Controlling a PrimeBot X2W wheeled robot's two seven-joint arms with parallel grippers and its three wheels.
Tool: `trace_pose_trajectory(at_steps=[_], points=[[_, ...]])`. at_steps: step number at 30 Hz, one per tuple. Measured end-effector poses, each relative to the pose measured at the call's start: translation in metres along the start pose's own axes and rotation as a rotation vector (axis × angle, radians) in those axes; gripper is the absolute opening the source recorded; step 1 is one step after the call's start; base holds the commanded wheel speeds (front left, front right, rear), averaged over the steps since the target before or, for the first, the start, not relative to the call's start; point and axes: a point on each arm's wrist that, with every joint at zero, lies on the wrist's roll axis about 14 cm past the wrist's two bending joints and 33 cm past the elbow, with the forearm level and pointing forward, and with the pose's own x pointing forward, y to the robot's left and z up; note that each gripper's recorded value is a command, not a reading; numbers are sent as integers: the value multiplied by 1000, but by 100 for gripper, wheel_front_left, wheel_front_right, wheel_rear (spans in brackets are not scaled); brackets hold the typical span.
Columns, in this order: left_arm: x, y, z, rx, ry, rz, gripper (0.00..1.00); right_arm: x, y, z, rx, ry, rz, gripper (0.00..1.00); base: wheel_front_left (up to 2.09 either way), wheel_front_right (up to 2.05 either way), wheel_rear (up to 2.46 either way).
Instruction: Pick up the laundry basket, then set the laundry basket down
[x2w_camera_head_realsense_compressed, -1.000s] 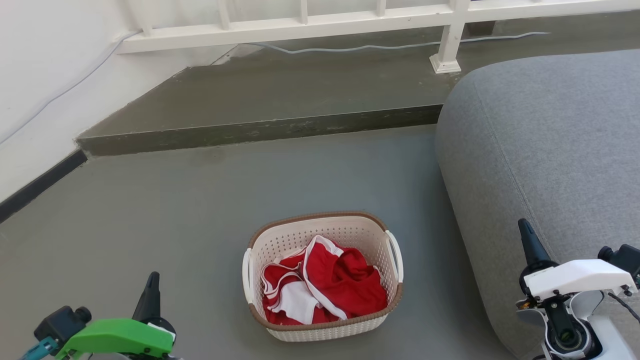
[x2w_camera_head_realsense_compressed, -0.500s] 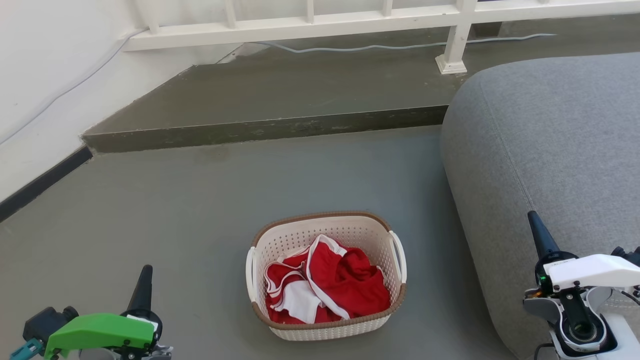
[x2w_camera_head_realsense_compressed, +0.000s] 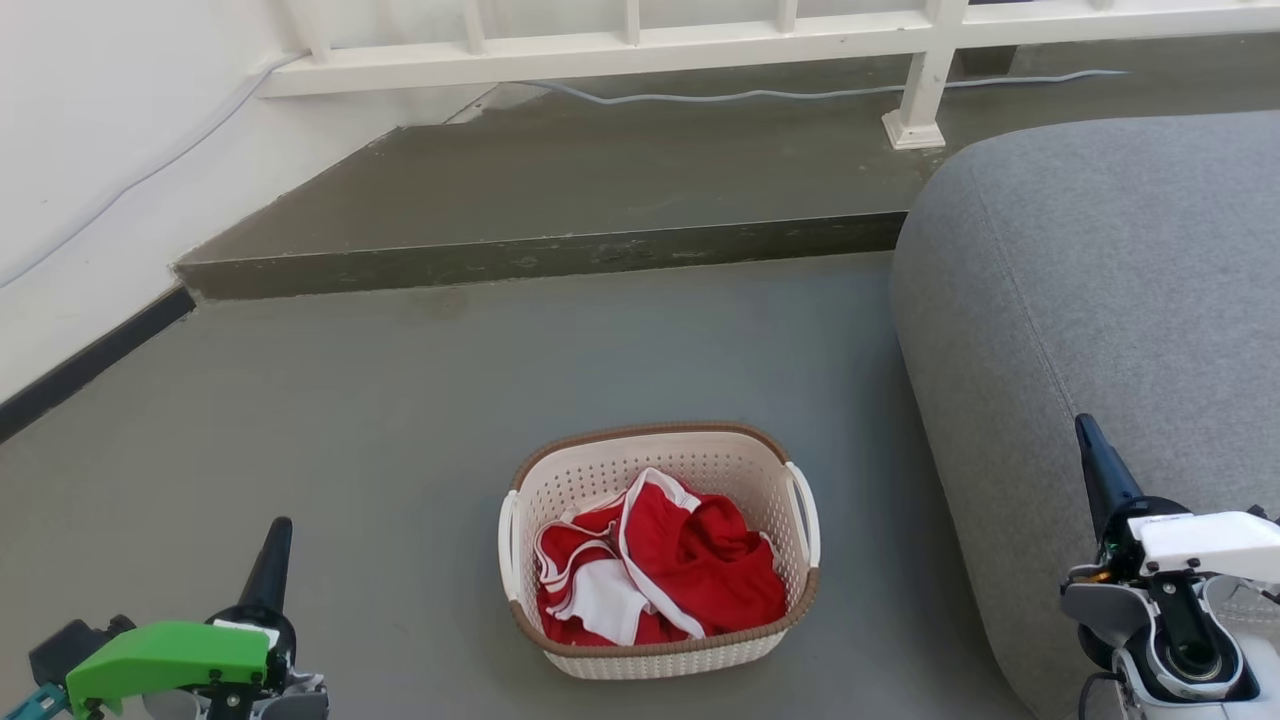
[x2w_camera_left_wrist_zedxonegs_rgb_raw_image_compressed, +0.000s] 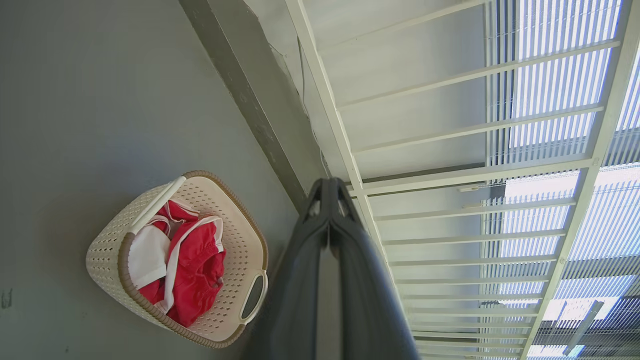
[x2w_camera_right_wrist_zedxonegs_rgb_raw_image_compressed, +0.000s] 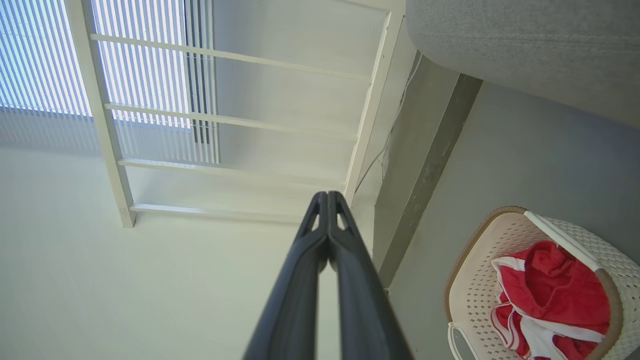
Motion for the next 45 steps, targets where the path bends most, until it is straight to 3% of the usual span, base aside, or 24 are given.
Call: trace_pose_trajectory(at_steps=[15,45], points=[[4,-12,19,-206,-38,-63,0,5,9,6,224,-17,51,0,0,0,0],[4,-8,19,-213,-38,-54,0,5,7,7,234,-20,46,0,0,0,0]])
